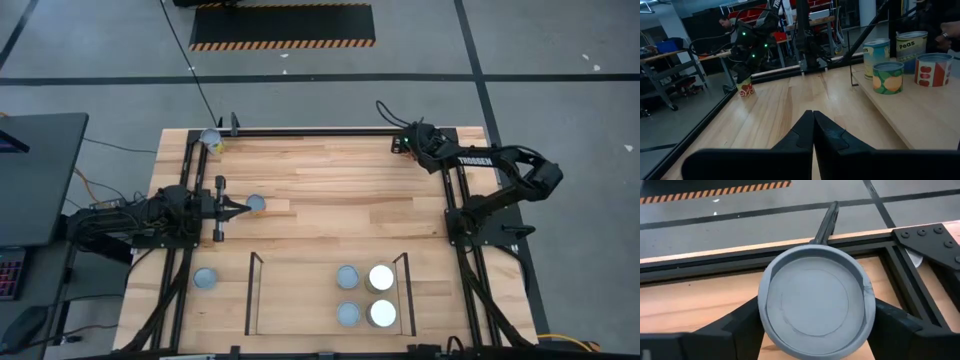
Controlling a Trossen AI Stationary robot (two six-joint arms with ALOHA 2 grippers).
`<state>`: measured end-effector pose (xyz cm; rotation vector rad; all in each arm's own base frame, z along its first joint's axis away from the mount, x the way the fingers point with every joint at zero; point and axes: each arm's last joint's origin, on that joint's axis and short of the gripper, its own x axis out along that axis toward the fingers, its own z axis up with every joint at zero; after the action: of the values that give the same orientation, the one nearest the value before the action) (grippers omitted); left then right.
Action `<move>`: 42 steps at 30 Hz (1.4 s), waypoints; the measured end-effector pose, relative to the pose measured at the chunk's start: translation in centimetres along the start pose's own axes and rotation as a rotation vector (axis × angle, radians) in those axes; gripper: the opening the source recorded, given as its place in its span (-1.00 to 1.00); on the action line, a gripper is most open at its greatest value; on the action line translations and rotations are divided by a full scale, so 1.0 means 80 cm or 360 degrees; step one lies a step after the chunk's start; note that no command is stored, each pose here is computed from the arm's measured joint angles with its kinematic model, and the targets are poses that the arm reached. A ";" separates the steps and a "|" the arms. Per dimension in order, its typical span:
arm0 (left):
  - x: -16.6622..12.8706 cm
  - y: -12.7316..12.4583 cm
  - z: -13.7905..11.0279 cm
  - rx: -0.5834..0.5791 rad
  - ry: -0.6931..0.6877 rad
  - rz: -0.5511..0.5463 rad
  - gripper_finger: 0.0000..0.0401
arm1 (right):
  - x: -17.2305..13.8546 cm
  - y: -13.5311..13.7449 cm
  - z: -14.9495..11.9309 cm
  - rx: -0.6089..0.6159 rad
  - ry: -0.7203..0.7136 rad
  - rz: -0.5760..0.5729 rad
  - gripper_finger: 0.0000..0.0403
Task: Pick and place cans onto a shelf
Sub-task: Put the canned spaghetti sauce on the shelf
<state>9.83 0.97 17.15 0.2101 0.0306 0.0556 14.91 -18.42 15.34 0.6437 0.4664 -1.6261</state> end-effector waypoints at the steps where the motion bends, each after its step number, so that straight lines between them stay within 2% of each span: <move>1: 0.000 0.000 0.000 0.0000 0.0000 0.0000 -0.94 | -0.001 0.001 0.000 -0.0021 0.0002 0.0006 0.42; 4: 0.000 0.000 0.000 0.0000 0.0000 0.0000 -0.94 | -0.011 0.007 0.003 -0.0127 -0.0026 0.0049 0.42; 8: 0.000 0.000 0.000 0.0000 0.0001 0.0000 -0.94 | -0.045 0.027 0.018 -0.0353 -0.0163 0.0201 0.42; 16: 0.000 0.000 0.000 0.0000 0.0000 0.0000 -0.94 | -0.157 0.081 0.040 -0.0663 -0.0361 0.0636 0.42; 20: 0.000 0.000 0.000 0.0000 0.0001 0.0000 -0.94 | -0.216 0.112 0.040 -0.0798 -0.0412 0.0860 0.42; 25: 0.000 0.000 0.000 0.0000 0.0000 0.0000 -0.94 | -0.285 0.145 0.027 -0.0911 -0.0470 0.1166 0.42; 31: 0.000 0.000 0.000 0.0000 0.0000 0.0001 -0.94 | -0.350 0.182 -0.005 -0.1103 -0.0512 0.1412 0.42; 37: 0.000 0.000 0.000 0.0000 0.0001 0.0000 -0.94 | -0.393 0.215 -0.044 -0.1287 -0.0516 0.1598 0.42; 42: 0.000 0.000 0.000 0.0000 0.0000 0.0000 -0.94 | -0.418 0.235 -0.077 -0.1357 -0.0452 0.1842 0.43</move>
<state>9.83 0.97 17.14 0.2101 0.0309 0.0558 37.05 7.95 33.38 -0.0343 0.3996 -0.3158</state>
